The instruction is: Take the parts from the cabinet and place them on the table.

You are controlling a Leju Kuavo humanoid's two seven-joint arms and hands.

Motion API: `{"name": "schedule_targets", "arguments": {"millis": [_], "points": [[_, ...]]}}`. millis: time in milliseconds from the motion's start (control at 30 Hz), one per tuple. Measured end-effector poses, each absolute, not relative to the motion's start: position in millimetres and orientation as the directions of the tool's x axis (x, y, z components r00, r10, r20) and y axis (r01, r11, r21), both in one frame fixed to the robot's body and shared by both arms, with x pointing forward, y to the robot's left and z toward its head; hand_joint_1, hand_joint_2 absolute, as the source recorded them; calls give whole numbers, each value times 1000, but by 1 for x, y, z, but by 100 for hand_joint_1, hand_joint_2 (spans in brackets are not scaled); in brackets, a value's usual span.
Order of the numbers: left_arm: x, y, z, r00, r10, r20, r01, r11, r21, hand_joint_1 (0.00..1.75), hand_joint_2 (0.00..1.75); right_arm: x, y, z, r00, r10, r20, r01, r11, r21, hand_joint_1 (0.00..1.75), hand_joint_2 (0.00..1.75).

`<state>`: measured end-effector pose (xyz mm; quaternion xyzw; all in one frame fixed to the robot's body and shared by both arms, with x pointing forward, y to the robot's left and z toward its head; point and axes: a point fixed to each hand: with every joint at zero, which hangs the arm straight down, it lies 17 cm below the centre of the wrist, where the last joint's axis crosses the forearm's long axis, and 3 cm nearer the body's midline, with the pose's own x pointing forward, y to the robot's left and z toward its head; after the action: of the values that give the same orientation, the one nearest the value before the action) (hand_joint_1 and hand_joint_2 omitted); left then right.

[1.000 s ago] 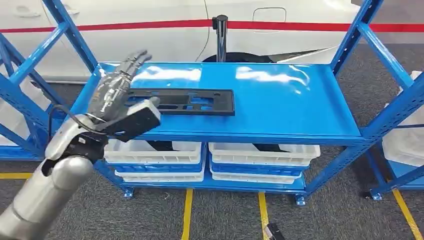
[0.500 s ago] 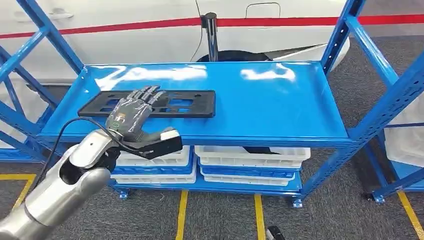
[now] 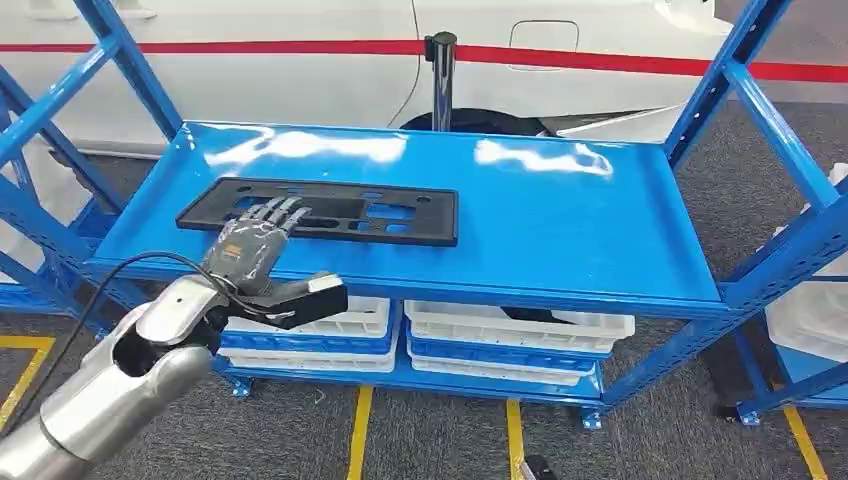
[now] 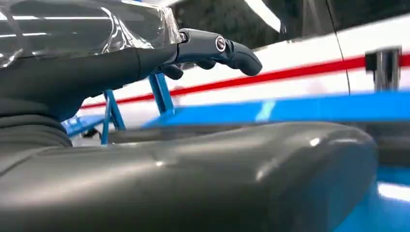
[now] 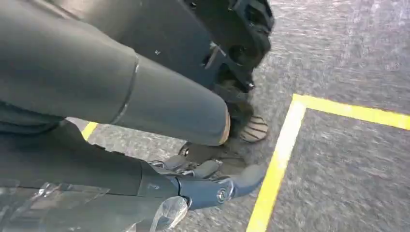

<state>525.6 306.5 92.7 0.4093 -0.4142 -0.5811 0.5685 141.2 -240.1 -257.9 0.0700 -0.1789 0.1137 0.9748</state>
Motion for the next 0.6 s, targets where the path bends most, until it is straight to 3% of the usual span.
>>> {"name": "schedule_targets", "arguments": {"millis": [600], "points": [[503, 373, 55, 96, -995, -42, 387, -1, 922, 0, 0, 143, -239, -257, 909, 198, 366, -249, 964, 95, 0, 0]]}}
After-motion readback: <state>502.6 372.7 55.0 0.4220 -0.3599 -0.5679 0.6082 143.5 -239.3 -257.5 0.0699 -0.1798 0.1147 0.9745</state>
